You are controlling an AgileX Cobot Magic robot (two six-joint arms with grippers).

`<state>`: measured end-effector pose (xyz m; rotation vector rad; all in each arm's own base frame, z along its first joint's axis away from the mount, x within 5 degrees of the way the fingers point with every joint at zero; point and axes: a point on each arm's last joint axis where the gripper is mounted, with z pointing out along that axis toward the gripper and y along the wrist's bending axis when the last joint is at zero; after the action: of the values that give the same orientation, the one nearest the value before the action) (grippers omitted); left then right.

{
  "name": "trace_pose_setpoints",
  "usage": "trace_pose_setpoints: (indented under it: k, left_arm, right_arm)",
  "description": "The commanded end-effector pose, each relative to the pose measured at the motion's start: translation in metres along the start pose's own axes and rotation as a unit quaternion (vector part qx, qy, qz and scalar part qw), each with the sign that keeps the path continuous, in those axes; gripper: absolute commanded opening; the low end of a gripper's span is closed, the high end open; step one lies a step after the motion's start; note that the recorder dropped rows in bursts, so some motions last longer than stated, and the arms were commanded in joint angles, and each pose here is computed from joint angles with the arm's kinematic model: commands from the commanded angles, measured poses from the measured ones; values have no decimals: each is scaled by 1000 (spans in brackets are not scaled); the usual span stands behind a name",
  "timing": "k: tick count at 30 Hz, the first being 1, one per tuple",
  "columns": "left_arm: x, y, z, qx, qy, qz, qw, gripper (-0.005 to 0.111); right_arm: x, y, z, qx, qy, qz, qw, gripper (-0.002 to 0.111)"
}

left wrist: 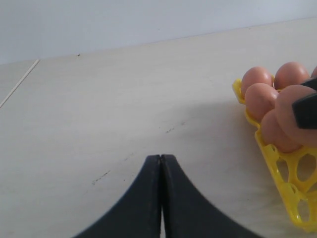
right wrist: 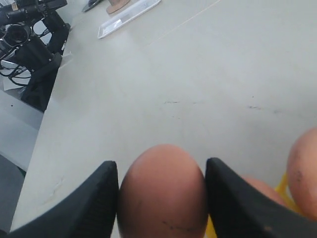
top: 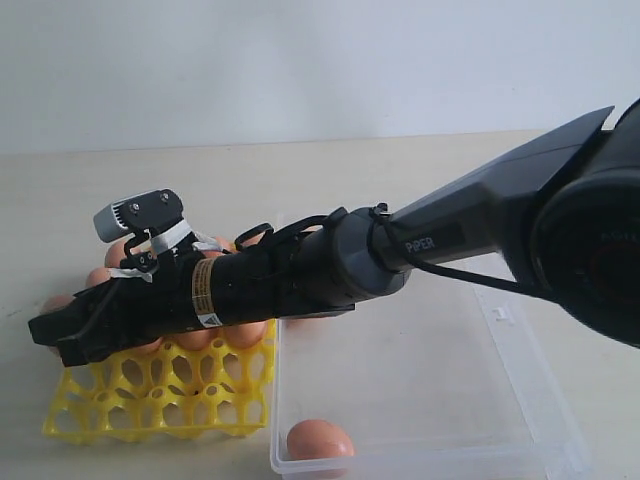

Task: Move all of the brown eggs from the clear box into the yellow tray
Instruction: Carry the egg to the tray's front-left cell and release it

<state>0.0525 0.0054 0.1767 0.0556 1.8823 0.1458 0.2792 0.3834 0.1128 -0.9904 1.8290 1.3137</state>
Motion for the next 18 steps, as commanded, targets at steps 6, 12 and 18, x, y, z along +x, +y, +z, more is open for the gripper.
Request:
trace_pose_setpoints:
  k: [6,12,18]
  left_arm:
    - [-2,0,-1,3,-10,-3,1000,0]
    - [-2,0,-1,3,-10,-3,1000,0]
    - [-2,0,-1,3,-10,-3,1000,0]
  right_arm:
    - [-3,0,-2,1,-7,-1,1000,62]
    - [-19,8,-8,2,-14,-19,1000,62]
    - [-86,38,-54,83,-20,-44,995,62]
